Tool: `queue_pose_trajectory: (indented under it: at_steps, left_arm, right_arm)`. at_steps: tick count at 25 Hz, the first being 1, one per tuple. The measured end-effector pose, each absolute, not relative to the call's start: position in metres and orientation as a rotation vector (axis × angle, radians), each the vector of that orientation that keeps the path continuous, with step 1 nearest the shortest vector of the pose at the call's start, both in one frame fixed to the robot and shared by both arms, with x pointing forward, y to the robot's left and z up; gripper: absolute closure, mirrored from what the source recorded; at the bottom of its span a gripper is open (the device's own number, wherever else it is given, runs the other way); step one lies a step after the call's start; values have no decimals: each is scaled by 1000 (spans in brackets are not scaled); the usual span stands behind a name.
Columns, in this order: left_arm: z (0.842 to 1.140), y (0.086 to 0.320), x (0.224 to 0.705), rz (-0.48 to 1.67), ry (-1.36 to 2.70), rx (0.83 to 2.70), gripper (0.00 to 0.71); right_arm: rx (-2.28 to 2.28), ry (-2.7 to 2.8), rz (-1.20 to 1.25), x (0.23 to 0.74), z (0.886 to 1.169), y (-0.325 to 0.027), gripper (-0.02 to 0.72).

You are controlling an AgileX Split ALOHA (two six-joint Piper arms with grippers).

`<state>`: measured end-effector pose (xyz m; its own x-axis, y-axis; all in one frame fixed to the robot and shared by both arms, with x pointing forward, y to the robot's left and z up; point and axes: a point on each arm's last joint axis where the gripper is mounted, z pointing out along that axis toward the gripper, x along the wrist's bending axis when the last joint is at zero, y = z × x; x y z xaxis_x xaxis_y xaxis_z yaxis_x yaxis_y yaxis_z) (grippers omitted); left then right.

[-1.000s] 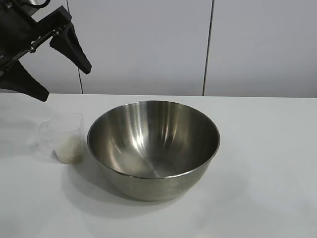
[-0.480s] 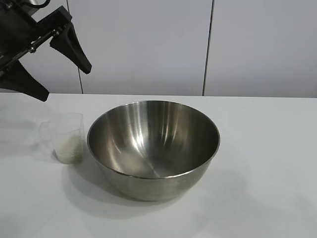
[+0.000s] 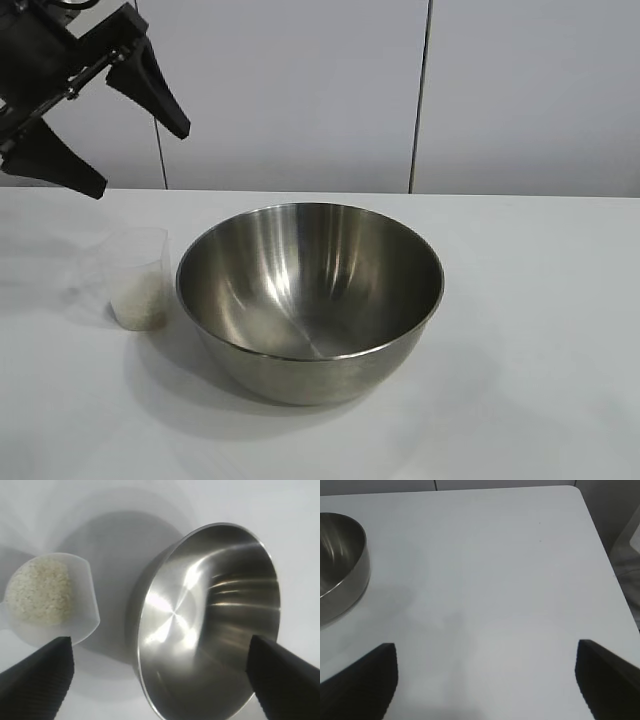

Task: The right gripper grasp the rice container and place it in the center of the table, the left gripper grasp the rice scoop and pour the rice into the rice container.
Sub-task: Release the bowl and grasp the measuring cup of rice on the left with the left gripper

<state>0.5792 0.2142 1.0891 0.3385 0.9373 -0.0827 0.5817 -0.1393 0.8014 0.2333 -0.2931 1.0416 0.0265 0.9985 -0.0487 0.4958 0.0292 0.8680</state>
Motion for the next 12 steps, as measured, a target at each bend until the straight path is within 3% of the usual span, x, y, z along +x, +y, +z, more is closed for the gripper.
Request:
queue_pose_trajectory:
  at_steps: [3, 8, 12]
  left_arm:
    - [1082, 211, 554, 842, 1162, 1823, 44]
    - [1015, 227, 518, 1080, 1066, 1691, 45]
    - [989, 241, 488, 1238, 994, 1537, 45]
  right_arm:
    - [1563, 1566, 859, 233, 1042, -293, 43]
    - [1566, 1564, 860, 233, 1042, -293, 43]
    - [1567, 1564, 861, 233, 1042, -293, 43]
